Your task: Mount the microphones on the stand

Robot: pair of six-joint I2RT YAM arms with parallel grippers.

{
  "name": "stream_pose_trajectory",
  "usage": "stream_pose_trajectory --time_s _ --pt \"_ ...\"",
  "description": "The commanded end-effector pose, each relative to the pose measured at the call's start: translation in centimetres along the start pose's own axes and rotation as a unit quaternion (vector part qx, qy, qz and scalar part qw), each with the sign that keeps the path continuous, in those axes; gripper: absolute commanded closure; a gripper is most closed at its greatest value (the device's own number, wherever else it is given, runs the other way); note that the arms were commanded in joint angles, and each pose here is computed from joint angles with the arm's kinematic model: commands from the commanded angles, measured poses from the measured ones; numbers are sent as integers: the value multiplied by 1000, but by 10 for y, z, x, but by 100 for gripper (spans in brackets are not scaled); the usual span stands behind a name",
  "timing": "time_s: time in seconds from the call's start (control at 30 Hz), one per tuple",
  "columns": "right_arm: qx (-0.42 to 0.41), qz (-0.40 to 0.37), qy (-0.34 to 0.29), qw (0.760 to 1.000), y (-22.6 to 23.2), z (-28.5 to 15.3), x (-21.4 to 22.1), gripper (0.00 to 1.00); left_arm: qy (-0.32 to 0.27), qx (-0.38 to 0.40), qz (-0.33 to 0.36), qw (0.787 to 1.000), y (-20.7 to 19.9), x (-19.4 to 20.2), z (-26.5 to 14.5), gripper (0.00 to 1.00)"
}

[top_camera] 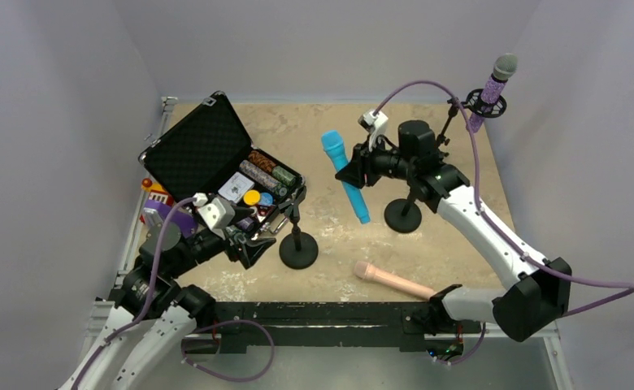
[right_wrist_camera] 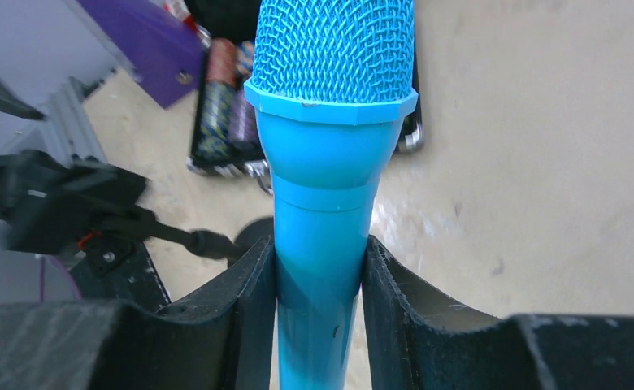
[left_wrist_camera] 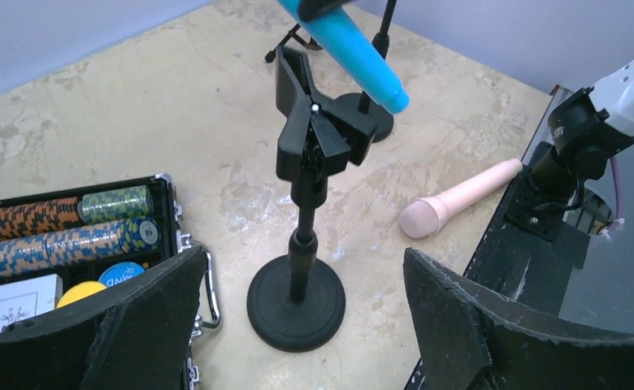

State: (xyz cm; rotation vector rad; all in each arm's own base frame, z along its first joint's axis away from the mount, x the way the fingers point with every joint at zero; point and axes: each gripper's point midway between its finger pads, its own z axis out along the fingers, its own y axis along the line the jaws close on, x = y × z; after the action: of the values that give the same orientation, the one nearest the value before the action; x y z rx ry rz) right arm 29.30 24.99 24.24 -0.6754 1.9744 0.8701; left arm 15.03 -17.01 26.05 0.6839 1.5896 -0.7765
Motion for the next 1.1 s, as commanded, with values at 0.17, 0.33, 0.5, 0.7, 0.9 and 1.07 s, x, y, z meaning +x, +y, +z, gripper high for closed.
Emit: stream_pose_trajectory --time_s 0.17,0.33,0.5,0.7,0.9,1.07 --pt "-256 -256 -117 925 106 -45 -112 100 -45 29 2 999 -8 -53 16 3" --pt "-354 -296 -145 875 129 -48 -118 100 -42 25 8 999 -5 -75 24 2" --pt "-387 -325 -163 847 132 -42 -120 100 -11 8 16 1000 2 -88 37 2" --pt "-409 -308 -173 841 128 -41 -125 100 22 -14 46 999 5 -73 49 2" --pt "-415 -276 -185 847 126 -36 -125 100 11 -28 68 997 3 -69 63 2" --pt "-400 -253 -188 861 120 -26 -126 100 21 -50 73 996 2 -60 73 2"
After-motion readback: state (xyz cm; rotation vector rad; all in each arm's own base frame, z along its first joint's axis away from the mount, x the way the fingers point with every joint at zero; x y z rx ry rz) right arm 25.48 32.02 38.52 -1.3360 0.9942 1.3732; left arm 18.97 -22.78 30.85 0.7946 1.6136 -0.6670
